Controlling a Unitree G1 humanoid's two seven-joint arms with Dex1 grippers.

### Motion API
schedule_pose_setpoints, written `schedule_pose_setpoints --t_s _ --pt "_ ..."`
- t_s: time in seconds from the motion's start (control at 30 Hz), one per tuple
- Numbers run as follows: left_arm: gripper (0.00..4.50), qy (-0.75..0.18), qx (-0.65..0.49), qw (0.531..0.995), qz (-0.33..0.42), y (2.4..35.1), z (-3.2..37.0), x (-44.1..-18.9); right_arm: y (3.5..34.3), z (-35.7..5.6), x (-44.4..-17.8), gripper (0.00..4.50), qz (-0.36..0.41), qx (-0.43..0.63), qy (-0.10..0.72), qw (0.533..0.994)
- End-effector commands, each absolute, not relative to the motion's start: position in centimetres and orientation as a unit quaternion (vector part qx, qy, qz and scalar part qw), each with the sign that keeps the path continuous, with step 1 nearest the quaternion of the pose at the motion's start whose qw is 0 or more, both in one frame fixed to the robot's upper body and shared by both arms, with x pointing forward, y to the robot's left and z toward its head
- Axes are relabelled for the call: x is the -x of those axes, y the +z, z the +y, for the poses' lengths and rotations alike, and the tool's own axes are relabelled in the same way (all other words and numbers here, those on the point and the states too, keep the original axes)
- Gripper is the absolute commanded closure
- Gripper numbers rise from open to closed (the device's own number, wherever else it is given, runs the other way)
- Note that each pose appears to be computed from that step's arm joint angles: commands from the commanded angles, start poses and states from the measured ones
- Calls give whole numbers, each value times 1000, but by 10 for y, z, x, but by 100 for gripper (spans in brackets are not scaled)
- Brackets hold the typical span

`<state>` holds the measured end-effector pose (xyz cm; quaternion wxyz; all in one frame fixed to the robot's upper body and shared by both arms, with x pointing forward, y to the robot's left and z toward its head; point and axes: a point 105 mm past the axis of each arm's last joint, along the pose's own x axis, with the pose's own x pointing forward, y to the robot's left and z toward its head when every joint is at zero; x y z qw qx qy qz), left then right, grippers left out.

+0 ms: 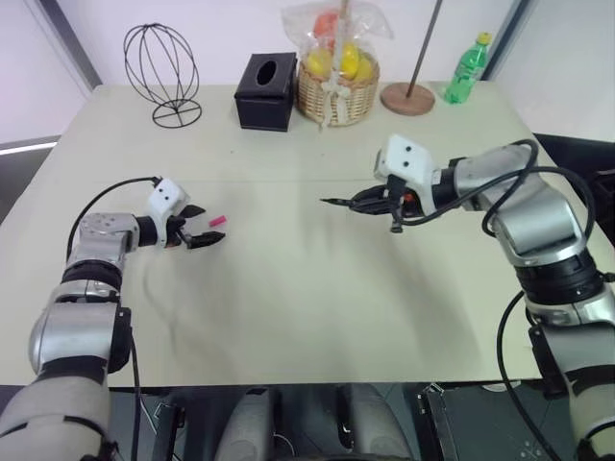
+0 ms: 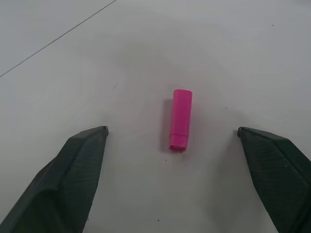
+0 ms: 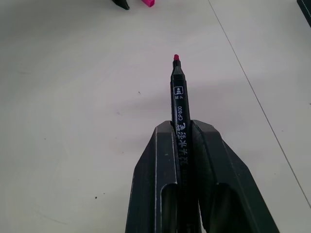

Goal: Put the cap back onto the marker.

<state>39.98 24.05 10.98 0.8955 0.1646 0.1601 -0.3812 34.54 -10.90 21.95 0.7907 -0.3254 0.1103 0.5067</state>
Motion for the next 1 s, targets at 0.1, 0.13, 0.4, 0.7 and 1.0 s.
schedule_pose_setpoints --t_s 0.1,0.13,0.4,0.7,1.0 --pt "281 -377 -157 896 173 103 240 -399 235 -111 -342 450 81 336 495 798" --pt "310 -378 -156 896 174 101 239 -399 234 -112 -342 450 81 335 493 799" --pt "310 -386 -153 893 174 99 231 -400 233 -116 -342 450 84 333 483 805" --pt "310 -393 -156 889 174 96 224 -401 232 -117 -345 450 83 332 479 809" --pt "310 -425 -162 873 177 88 209 -398 231 -119 -346 450 85 331 473 812"
